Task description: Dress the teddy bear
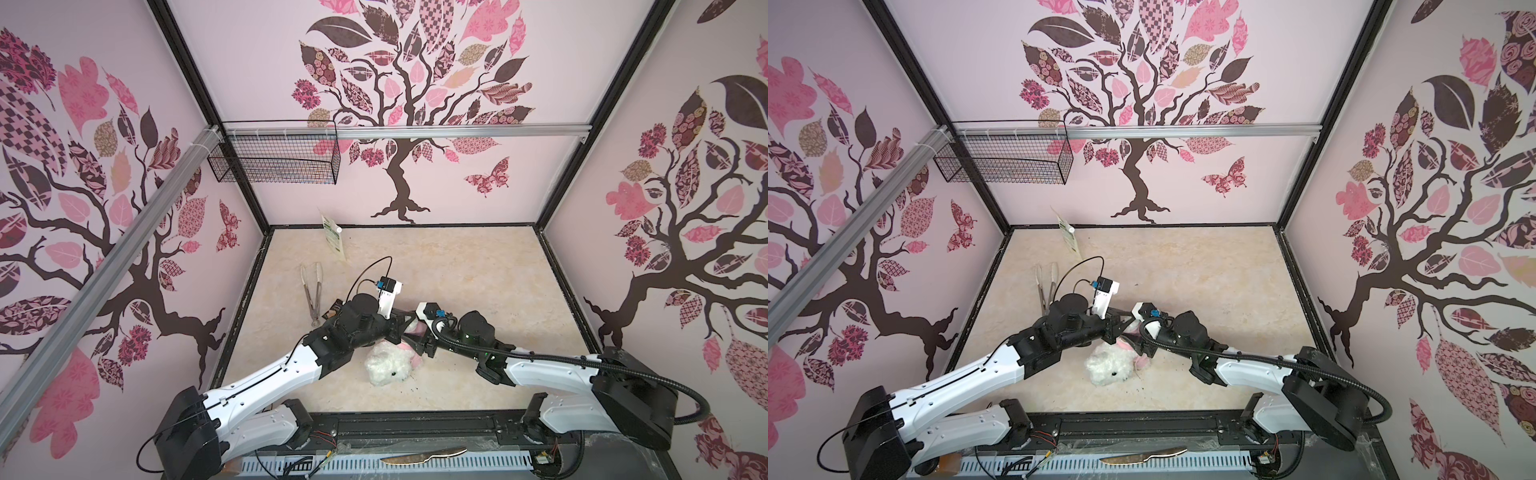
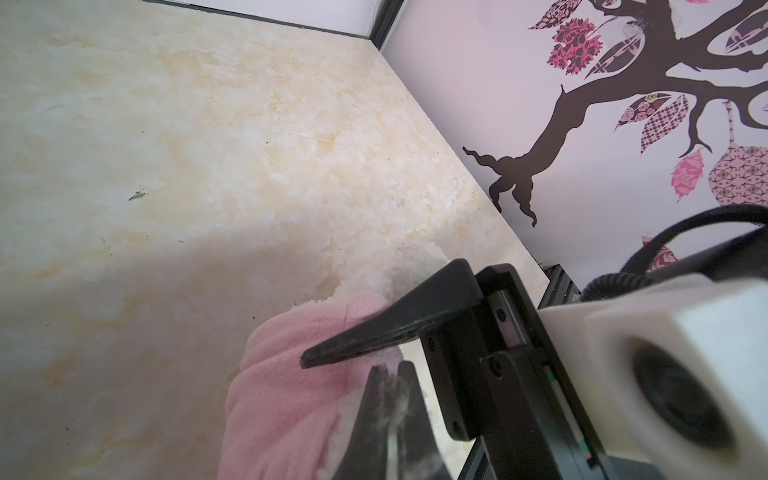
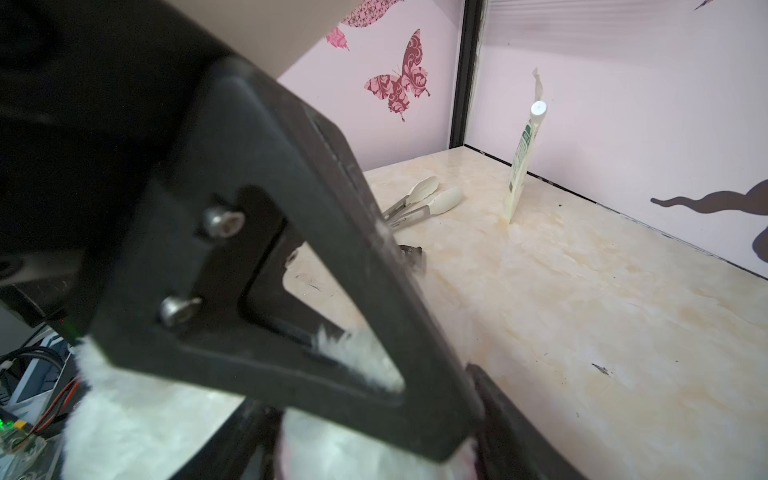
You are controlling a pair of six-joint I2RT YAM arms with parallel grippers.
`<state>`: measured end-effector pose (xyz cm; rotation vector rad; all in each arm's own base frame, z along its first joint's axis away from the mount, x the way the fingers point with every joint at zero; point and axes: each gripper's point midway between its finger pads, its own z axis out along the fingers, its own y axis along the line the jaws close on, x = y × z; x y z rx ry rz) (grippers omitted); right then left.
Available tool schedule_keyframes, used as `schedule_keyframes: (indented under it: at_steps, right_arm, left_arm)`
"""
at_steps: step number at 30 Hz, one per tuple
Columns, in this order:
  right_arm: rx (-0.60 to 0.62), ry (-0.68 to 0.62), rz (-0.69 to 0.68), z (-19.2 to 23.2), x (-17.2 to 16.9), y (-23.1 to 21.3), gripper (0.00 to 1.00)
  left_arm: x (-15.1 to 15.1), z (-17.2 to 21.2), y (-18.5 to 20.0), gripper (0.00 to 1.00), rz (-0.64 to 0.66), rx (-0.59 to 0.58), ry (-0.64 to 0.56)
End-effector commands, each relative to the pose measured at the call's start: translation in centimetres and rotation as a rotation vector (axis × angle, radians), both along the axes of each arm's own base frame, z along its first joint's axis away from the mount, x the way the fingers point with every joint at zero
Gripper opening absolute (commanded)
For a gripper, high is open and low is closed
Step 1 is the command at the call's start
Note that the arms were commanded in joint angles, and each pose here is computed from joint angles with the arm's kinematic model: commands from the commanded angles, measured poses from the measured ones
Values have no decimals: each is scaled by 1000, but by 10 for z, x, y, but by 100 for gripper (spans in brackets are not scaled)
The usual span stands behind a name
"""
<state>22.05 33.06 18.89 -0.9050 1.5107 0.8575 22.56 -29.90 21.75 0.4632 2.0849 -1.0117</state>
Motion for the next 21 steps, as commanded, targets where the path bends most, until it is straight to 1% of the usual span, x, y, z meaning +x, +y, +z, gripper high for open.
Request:
schedule_keyframes:
  at_steps: [1, 4, 6, 10, 12, 15, 21]
  right_arm:
    - [49, -12, -40, 10, 12, 6, 66]
    - [6, 6, -94, -16, 19, 0, 61]
    - [-11, 25, -120, -34, 19, -6, 59]
    - [-24, 83, -124, -53, 15, -10, 59]
    - [-31, 106, -127, -59, 14, -12, 61]
    - [-38, 129, -129, -65, 12, -15, 65]
    - [-32, 136, -112, -62, 5, -18, 69]
  left_arm:
    - [-1, 12, -8, 0, -15, -56, -9]
    - [-5, 26, -10, 0, -30, -101, 2]
    - [-9, 41, -10, 0, -36, -146, 0]
    - [-9, 75, -5, 0, -13, -239, -35]
    - [-10, 92, -2, 0, -7, -283, -50]
    - [-10, 106, 2, 0, 2, -327, -56]
    - [6, 108, 20, 0, 79, -369, -29]
